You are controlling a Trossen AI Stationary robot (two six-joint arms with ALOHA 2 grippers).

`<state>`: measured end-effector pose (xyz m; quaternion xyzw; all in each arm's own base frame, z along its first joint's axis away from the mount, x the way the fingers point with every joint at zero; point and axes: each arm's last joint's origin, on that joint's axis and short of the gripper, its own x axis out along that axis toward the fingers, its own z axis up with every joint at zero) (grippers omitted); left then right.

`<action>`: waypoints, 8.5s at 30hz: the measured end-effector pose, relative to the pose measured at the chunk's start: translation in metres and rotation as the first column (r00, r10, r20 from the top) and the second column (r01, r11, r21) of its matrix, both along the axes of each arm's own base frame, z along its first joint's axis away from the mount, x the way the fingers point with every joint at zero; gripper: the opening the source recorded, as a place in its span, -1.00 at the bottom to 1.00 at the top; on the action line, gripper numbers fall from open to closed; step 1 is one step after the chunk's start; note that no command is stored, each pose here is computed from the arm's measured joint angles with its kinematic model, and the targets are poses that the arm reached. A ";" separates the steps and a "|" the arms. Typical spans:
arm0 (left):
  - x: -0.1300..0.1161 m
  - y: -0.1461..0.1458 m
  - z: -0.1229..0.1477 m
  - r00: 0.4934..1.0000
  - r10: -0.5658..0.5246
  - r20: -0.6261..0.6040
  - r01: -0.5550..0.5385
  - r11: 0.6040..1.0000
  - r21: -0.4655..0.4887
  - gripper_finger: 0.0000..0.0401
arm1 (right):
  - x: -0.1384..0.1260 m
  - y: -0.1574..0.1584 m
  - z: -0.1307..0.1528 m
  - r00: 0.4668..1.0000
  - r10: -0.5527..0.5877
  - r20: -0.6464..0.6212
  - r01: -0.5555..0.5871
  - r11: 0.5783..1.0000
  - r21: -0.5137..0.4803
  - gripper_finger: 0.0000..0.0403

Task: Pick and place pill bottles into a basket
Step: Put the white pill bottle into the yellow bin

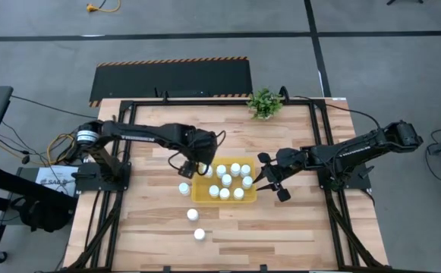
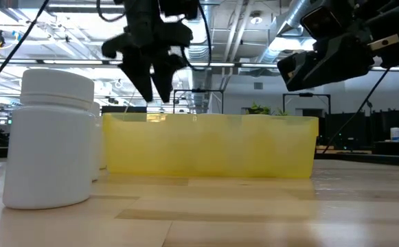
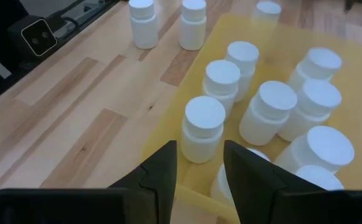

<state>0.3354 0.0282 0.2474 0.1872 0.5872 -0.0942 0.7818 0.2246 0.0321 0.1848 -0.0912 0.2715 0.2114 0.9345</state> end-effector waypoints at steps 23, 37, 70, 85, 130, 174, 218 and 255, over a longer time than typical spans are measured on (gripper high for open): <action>-0.106 -0.016 0.073 0.997 0.002 -0.081 -0.020 0.974 -0.225 0.40 | 0.010 -0.021 0.013 0.943 -0.332 0.017 0.316 0.910 0.267 -0.38; -0.103 -0.061 0.013 0.995 0.031 -0.097 -0.062 0.941 -0.333 0.34 | 0.009 -0.013 0.012 0.970 -0.228 0.081 0.215 0.966 0.141 -0.38; -0.066 -0.059 -0.013 0.987 0.158 -0.027 -0.158 0.936 -0.314 0.33 | 0.006 -0.014 0.006 0.977 -0.214 0.023 0.211 0.973 0.093 -0.38; -0.061 -0.061 -0.031 0.986 0.152 -0.068 -0.165 0.936 -0.310 0.33 | 0.003 -0.015 0.002 0.976 -0.215 -0.024 0.216 0.973 0.080 -0.38; -0.058 -0.061 -0.060 0.988 0.132 -0.080 -0.151 0.936 -0.319 0.04 | 0.002 -0.022 -0.001 0.969 -0.241 -0.051 0.244 0.968 0.066 -0.38; -0.036 -0.022 0.043 0.991 0.137 -0.005 -0.137 0.986 -0.095 -0.21 | 0.002 -0.022 -0.001 0.976 -0.214 -0.031 0.215 0.976 0.028 -0.38; 0.009 -0.044 0.019 0.998 0.018 -0.056 -0.029 0.980 -0.198 -0.20 | 0.002 -0.021 -0.001 0.978 -0.207 -0.033 0.208 0.978 0.032 -0.38; 0.024 -0.039 -0.018 0.998 -0.056 -0.028 0.048 0.972 -0.232 -0.20 | 0.000 -0.022 -0.003 0.976 -0.207 -0.063 0.209 0.978 0.025 -0.38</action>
